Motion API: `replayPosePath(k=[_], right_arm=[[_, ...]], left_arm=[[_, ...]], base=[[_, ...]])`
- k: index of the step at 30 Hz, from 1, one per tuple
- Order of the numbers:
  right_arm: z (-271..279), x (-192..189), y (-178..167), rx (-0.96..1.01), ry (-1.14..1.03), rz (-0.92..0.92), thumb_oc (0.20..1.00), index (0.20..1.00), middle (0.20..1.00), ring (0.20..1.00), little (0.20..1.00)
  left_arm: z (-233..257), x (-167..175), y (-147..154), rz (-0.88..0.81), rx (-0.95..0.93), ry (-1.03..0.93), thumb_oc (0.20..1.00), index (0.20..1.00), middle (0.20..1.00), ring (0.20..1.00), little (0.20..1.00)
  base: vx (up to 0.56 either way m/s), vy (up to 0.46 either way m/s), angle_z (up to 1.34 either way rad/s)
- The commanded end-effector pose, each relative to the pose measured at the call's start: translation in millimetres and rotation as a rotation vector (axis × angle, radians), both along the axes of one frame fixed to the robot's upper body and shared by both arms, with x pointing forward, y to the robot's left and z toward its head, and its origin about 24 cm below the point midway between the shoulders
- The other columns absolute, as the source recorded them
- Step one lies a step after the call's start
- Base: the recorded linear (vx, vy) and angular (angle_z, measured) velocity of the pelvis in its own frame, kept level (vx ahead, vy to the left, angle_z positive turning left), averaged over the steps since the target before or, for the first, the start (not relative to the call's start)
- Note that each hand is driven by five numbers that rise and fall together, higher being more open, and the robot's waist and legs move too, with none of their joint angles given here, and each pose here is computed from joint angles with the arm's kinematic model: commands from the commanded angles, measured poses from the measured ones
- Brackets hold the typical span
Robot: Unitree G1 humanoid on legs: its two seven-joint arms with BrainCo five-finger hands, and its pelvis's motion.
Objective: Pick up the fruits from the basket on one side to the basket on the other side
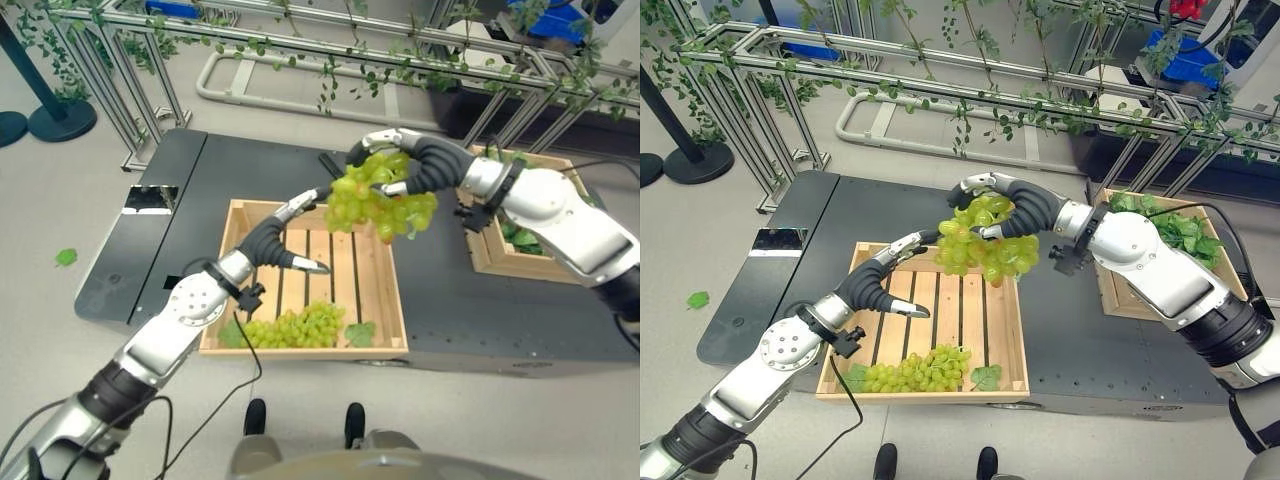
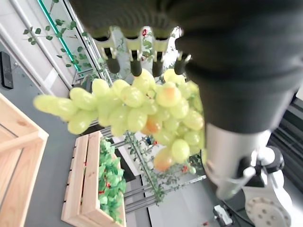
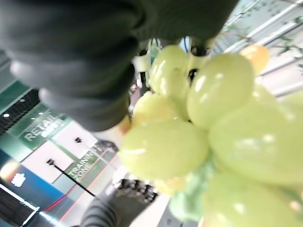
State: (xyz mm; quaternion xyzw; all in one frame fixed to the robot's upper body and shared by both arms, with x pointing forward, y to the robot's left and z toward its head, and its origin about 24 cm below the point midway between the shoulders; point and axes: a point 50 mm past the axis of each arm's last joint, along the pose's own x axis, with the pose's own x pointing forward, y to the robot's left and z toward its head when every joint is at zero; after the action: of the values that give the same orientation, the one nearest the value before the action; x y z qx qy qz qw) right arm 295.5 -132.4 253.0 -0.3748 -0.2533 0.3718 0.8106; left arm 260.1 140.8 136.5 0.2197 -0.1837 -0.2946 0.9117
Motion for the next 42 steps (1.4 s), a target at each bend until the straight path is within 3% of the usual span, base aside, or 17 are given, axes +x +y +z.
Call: replayPosePath(k=[1, 11, 30, 42], right_arm=[[29.8, -17.3, 27.9, 0.083, -0.104, 0.168, 0.200, 0.200, 0.200, 0.200, 0.200], [29.7, -21.6, 48.2, 0.085, -0.098, 0.250, 0.200, 0.200, 0.200, 0.200, 0.200], [21.4, -29.8, 59.1, 0.074, -0.078, 0.315, 0.200, 0.200, 0.200, 0.200, 0.200], [20.6, -33.5, 67.2, 0.076, -0.079, 0.350, 0.200, 0.200, 0.200, 0.200, 0.200]], left_arm=[[2.3, 4.8, -0.6, 0.016, 0.022, -0.049, 1.000, 1.000, 1.000, 1.000, 1.000], [4.4, 6.8, -7.7, 0.005, 0.003, -0.056, 1.000, 1.000, 1.000, 1.000, 1.000], [4.0, 5.5, -13.3, -0.006, -0.036, -0.048, 1.000, 1.000, 1.000, 1.000, 1.000], [5.9, 5.1, -31.7, -0.060, -0.118, -0.028, 1.000, 1.000, 1.000, 1.000, 1.000]], base=[[0.00, 0.000, 0.00], [0.00, 0.000, 0.00], [0.00, 0.000, 0.00], [0.00, 0.000, 0.00]])
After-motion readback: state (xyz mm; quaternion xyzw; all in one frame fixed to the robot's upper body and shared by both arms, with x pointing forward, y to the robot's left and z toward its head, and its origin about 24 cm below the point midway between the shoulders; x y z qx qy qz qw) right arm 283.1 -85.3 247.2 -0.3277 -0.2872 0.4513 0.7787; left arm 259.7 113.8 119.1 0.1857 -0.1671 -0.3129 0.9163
